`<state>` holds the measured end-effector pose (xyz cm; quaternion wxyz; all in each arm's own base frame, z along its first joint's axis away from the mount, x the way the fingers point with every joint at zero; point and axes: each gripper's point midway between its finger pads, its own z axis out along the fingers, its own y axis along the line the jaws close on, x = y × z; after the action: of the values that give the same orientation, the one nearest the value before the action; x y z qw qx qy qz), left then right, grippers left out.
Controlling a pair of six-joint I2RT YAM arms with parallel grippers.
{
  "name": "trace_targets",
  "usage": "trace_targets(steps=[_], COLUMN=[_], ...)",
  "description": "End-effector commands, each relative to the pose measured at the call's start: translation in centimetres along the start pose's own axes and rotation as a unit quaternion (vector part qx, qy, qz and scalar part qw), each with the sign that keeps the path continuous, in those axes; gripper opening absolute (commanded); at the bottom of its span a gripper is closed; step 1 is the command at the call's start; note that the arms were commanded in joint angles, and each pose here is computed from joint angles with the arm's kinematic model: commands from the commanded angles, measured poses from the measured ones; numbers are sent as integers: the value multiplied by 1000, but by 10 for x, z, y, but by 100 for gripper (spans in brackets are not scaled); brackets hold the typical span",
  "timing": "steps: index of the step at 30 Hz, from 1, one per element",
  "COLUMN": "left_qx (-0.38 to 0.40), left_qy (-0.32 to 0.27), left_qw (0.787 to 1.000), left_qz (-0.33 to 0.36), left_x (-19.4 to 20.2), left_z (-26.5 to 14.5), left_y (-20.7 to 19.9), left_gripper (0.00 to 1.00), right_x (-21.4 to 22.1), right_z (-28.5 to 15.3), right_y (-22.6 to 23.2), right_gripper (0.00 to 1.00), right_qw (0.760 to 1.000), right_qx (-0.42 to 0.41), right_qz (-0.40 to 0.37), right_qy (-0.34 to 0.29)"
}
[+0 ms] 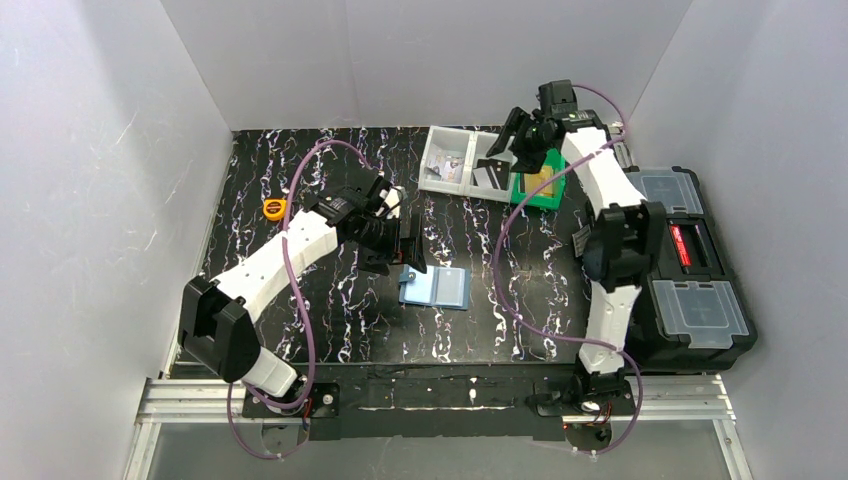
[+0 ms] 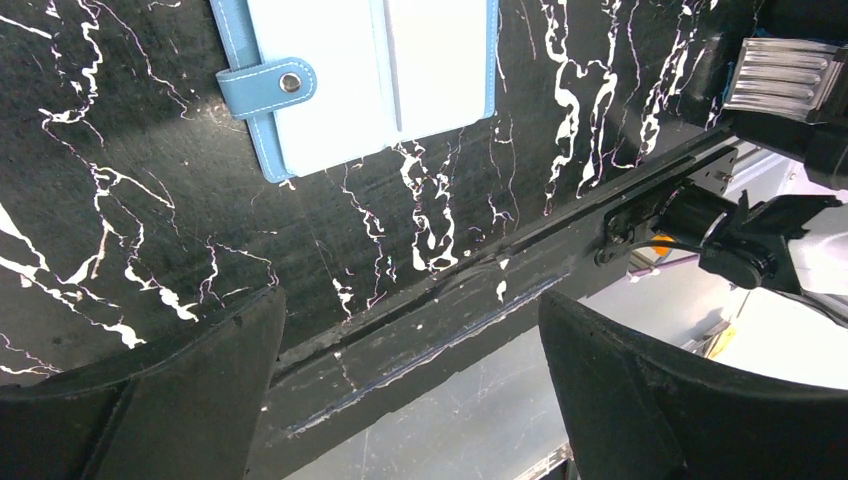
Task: Take the credit cards out of the card holder
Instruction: Place the credit card in the storage box, then remove the credit card from the card holder.
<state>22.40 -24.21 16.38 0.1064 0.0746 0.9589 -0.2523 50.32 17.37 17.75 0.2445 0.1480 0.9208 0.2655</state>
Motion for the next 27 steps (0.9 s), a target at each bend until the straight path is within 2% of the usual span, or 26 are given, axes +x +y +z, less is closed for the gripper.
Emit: trace_targets(steps=[1,5,10,14,18,27], left_qx=[3,1,-30,-84,-110,-156], left_qy=[-2,9,39,51,46,64], left_qw=[1000,1000,999,994,990,983], left_qz=[2,-1,20,50,69,75], left_x=[5,5,5,-2,-5,7], left_z=[-3,11,57,111,131,150], left_y=[3,3,-7,-15,-20,-13], left_gripper=[98,98,92,72,62,50], right_x=[26,67,158,212,229,232], right_z=[-44,-70,-97,-110,-114,-116], right_y=[16,14,-33,-75,-89,-91], right_gripper=[78,78,77,77,77,77], right_qw=[999,999,999,999,999,999], right_qx=[-22,-37,-28,-6,1,1], right_qz=[4,14,30,46,48,43], right_qy=[-25,-27,7,19,26,31])
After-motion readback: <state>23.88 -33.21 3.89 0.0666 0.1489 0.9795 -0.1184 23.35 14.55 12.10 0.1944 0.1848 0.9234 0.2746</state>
